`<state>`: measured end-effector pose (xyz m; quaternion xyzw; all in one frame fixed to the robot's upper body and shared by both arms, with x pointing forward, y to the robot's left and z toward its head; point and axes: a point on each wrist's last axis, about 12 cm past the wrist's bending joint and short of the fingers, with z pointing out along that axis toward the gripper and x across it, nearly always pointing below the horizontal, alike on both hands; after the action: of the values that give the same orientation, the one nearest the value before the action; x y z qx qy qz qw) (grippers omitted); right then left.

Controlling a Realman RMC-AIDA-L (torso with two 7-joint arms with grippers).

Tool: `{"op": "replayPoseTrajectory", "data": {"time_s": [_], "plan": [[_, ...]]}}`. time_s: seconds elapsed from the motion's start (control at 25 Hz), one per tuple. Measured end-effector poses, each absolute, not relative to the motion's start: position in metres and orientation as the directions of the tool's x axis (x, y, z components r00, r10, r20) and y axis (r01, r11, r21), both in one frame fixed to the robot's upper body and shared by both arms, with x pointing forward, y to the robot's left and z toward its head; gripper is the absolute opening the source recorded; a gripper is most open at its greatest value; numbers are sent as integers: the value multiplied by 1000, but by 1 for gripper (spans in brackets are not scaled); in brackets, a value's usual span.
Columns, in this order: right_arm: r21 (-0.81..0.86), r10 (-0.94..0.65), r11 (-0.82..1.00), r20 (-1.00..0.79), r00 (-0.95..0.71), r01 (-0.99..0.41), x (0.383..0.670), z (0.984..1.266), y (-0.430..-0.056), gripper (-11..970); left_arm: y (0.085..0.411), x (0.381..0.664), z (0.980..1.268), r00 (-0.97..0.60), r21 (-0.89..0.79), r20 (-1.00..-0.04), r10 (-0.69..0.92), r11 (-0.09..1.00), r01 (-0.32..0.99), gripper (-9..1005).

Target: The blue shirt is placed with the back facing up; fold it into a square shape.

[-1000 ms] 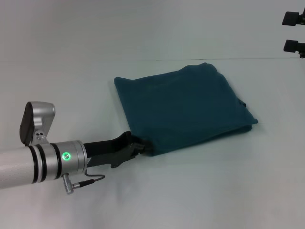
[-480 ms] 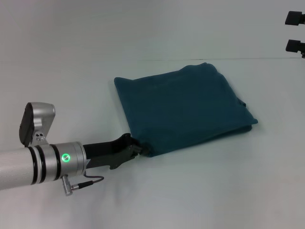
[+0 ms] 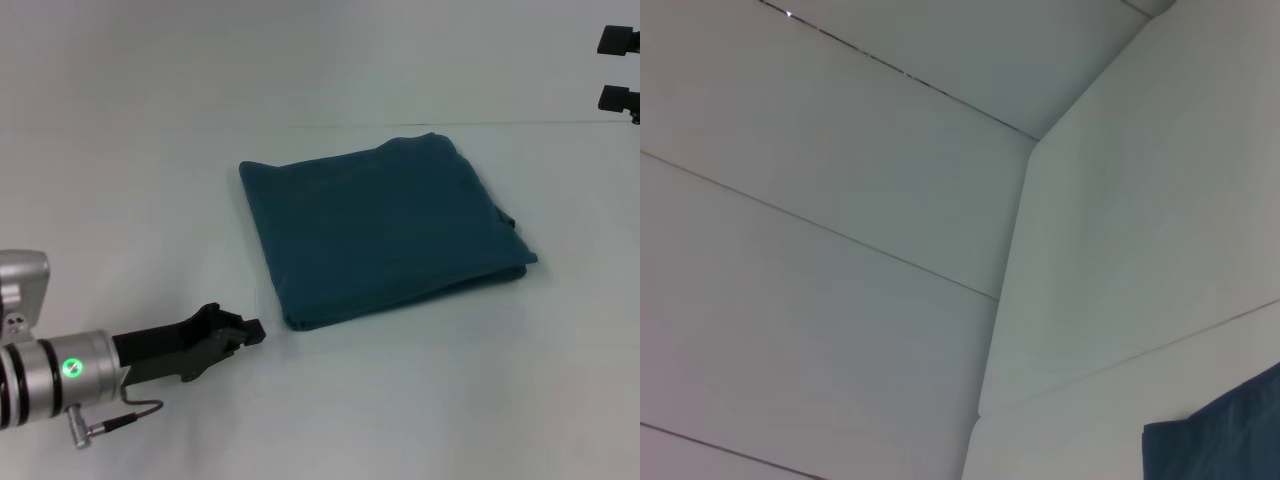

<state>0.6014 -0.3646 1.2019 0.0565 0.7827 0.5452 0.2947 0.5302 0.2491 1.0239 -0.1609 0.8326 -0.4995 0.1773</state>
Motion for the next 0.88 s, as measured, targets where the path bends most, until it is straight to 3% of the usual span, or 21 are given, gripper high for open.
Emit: {"op": "replayPoseTrajectory", "data": {"time_s": [0.56,0.88], "plan": [[890,409,393,-395,-823,-232,601,1202,-363,924,250,537,1026,-878,-877,-172,-447,475,-70,129],[890,409,391,-397,-822,-235,602,1203,-363,924,236,545,1026,-881,-878,-166,-444,473,-73,380]]}}
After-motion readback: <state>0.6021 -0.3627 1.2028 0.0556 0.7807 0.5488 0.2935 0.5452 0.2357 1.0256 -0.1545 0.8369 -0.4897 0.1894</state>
